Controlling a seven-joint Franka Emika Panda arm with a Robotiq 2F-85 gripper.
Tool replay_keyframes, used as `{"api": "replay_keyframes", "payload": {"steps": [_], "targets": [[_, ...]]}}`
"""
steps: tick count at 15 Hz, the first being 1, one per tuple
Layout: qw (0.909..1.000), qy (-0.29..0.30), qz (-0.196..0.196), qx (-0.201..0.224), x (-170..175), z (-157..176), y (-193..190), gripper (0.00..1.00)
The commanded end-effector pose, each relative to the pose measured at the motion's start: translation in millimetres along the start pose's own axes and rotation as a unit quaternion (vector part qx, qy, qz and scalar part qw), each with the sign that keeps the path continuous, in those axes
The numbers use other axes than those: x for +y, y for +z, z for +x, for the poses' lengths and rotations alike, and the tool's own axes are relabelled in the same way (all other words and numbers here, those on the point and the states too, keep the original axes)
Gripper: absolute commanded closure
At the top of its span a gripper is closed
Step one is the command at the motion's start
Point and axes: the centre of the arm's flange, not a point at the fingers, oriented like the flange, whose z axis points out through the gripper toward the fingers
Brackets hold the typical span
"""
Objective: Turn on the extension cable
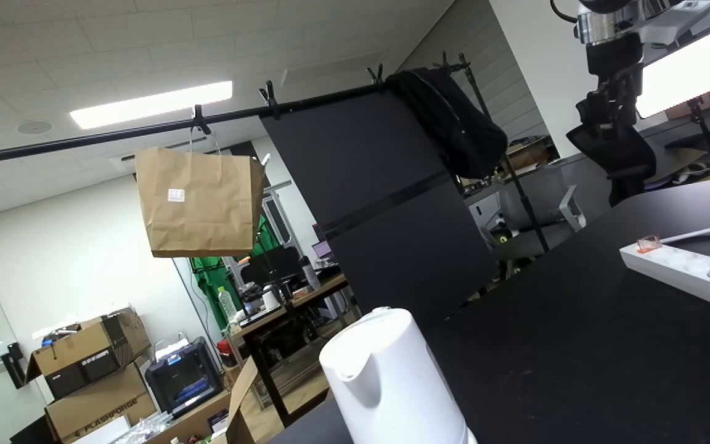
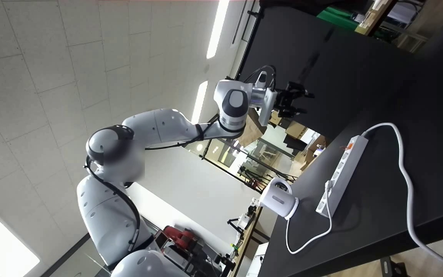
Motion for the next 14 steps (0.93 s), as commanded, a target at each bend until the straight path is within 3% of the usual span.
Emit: {"api": "replay_keyframes", "payload": {"steps": [1,4,7,10,11,14], "targets": [[0.9972,0.073,0.011,-0.005,9,47,40,0.61],[0.9892,0.137,0.025,-0.044,-1,55,70,0.81],[0.9804,0.162,0.051,-0.099,-13,52,91,0.99],[0.9725,0.157,0.080,-0.152,-23,45,102,1.00],[0.9785,0.143,0.067,-0.133,-28,29,97,0.99],[0.9759,0.142,0.073,-0.149,-30,29,101,0.99]]}}
